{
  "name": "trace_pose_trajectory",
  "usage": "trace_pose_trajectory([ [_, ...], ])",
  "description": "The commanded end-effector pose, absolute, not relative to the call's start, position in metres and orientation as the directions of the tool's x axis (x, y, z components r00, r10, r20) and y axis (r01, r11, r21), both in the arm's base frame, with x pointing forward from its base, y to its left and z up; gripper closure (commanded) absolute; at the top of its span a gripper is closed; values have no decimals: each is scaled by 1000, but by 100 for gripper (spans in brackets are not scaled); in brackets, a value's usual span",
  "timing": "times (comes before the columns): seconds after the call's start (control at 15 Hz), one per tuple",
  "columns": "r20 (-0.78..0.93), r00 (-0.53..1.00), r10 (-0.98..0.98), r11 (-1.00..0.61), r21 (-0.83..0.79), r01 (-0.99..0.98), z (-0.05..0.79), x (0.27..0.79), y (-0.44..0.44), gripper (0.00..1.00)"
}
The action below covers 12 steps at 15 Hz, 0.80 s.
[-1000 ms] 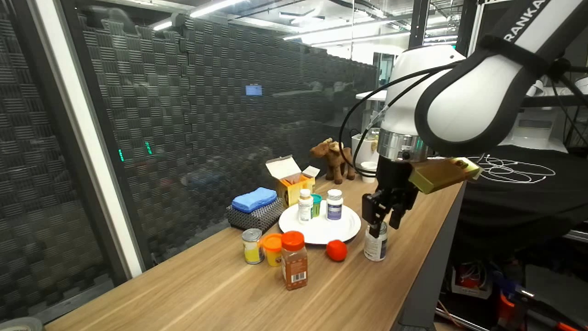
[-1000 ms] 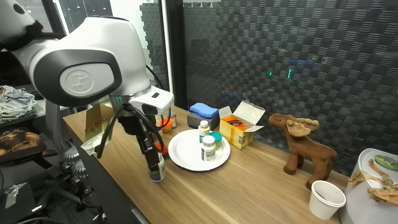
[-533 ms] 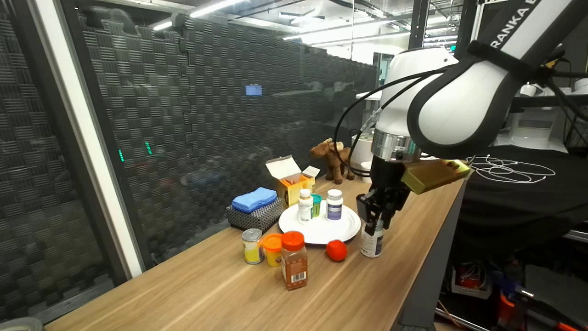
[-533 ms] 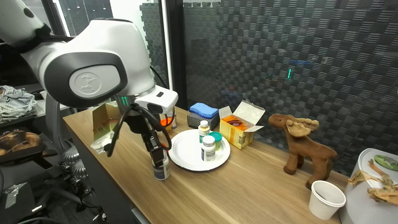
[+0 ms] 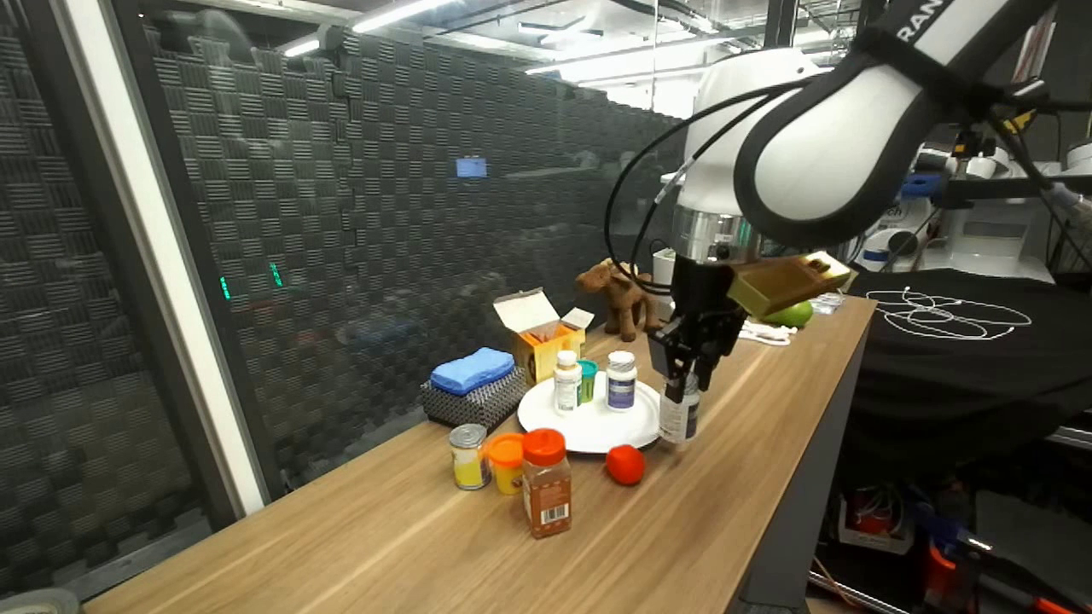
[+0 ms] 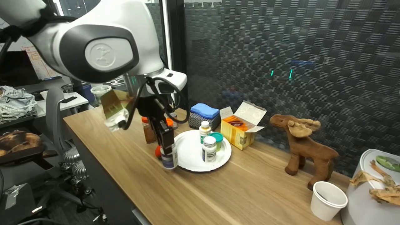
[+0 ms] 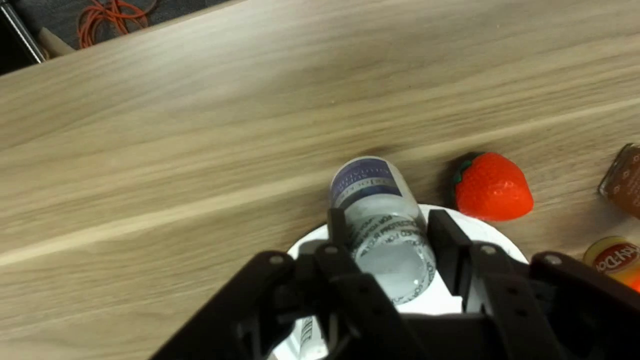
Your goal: Put the bottles and the red plushy on the table onto the plate
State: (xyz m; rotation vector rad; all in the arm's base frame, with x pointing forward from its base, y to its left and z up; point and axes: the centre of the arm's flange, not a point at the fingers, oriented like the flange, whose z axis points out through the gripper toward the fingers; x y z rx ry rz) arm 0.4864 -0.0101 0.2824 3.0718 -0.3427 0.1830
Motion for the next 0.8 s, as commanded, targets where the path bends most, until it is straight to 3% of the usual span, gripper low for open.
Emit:
trace_pose_trajectory([
  [0.0, 105, 976, -191, -979, 55, -197, 321, 513, -10, 81],
  [0.73, -26, 974, -223, -973, 67, -221, 292, 551, -32, 81],
])
